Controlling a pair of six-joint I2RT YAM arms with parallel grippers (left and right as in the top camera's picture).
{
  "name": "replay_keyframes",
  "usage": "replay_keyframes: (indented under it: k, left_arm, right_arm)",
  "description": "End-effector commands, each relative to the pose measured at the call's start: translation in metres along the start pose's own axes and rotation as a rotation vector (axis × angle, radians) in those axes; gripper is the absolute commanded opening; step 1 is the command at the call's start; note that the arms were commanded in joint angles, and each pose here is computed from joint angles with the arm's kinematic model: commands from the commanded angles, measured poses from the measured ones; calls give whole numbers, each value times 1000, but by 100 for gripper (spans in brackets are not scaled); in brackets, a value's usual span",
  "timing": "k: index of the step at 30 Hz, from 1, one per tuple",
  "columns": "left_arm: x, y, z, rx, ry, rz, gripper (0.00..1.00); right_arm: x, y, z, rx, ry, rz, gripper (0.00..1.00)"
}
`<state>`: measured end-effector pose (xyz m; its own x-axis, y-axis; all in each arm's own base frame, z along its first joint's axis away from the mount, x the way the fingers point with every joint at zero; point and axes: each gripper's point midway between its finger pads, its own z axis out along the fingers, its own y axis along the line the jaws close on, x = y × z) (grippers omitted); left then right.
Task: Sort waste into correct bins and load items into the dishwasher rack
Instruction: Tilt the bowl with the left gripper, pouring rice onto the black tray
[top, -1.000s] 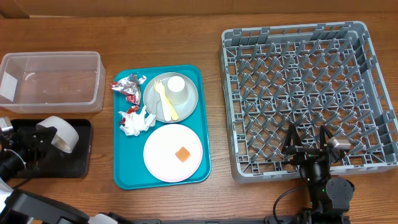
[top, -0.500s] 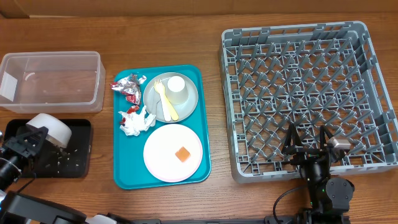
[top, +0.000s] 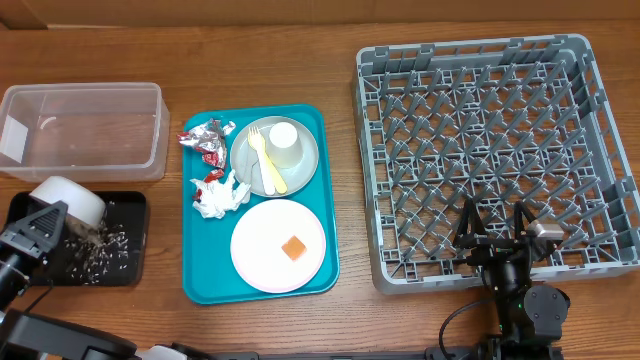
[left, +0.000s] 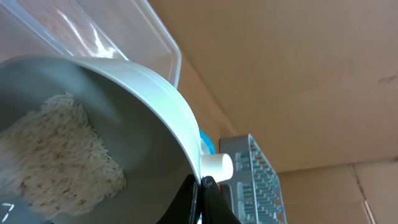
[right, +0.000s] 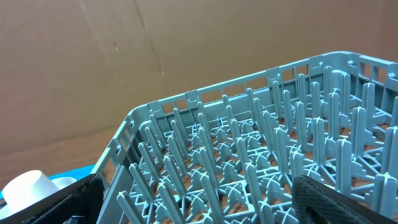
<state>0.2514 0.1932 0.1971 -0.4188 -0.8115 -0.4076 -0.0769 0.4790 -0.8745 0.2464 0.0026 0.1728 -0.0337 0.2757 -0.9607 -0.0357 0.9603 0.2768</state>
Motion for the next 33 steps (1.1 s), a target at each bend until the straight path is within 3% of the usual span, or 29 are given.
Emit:
replay_keyframes:
  k: [1, 33]
  left_arm:
    - [-5, -4, -5, 60, -44, 5, 4]
    - [-8, -5, -11, 81, -78, -5, 4]
  right_arm:
    - [3, -4, 1, 13, 2, -6, 100]
    - [3, -4, 1, 13, 2, -6, 100]
